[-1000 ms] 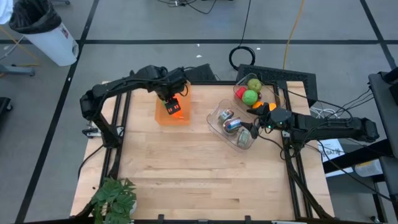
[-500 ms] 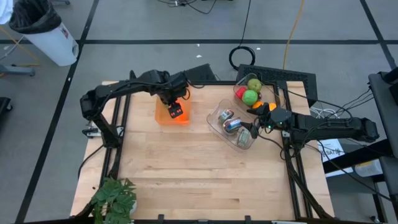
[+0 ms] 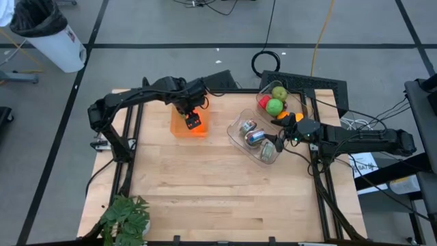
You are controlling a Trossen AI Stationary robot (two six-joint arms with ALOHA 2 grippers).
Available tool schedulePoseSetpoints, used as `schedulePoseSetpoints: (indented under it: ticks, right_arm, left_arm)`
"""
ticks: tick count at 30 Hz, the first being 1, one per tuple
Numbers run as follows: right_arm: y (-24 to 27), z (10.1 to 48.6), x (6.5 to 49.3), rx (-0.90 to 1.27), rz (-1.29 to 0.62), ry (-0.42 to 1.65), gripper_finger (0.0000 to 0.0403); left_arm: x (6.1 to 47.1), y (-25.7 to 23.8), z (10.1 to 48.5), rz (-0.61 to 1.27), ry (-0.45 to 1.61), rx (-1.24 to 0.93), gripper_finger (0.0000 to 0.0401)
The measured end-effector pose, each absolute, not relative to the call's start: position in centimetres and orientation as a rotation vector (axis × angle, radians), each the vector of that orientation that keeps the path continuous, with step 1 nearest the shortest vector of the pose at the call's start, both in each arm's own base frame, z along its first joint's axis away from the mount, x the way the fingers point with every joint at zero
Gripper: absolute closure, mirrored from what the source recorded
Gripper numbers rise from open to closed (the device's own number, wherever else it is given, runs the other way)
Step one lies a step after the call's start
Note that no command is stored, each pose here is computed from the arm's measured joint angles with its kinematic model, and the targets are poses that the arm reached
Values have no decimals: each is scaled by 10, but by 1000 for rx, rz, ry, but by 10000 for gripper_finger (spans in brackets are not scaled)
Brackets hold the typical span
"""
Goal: Pick & Place Food Item
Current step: Put the orange tumbler into the orange bin, then return to Home Position
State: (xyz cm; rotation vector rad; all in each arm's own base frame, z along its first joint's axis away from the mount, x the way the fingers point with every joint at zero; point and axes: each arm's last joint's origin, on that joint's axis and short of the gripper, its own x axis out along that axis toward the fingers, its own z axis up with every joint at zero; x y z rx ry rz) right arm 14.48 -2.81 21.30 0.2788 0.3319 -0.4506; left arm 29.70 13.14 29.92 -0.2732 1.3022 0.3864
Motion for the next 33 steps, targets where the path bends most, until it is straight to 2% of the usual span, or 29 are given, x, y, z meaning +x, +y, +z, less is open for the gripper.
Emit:
schedulePoseSetpoints:
  ticks: [11, 20, 22, 25, 28, 33]
  right_arm:
    - [-28, 213, 145, 275, -450, 333, 35]
    - [-28, 213, 145, 272, -449, 333, 35]
    - [-28, 213, 145, 271, -449, 334, 35]
    - [-28, 213, 145, 272, -449, 331, 35]
    - [-28, 215, 144, 279, -436, 317, 35]
    - [-23, 223, 139, 299, -292, 269, 35]
  left_arm:
    - [292, 130, 323, 338, 1336, -189, 81]
    - [281, 124, 384, 423, 1252, -212, 95]
    - [271, 116, 404, 427, 1251, -223, 98]
    - [252, 101, 435, 412, 1136, -191, 102]
    - [220, 85, 463, 395, 1018, -152, 101]
    - [151, 48, 491, 373, 816, -175, 90]
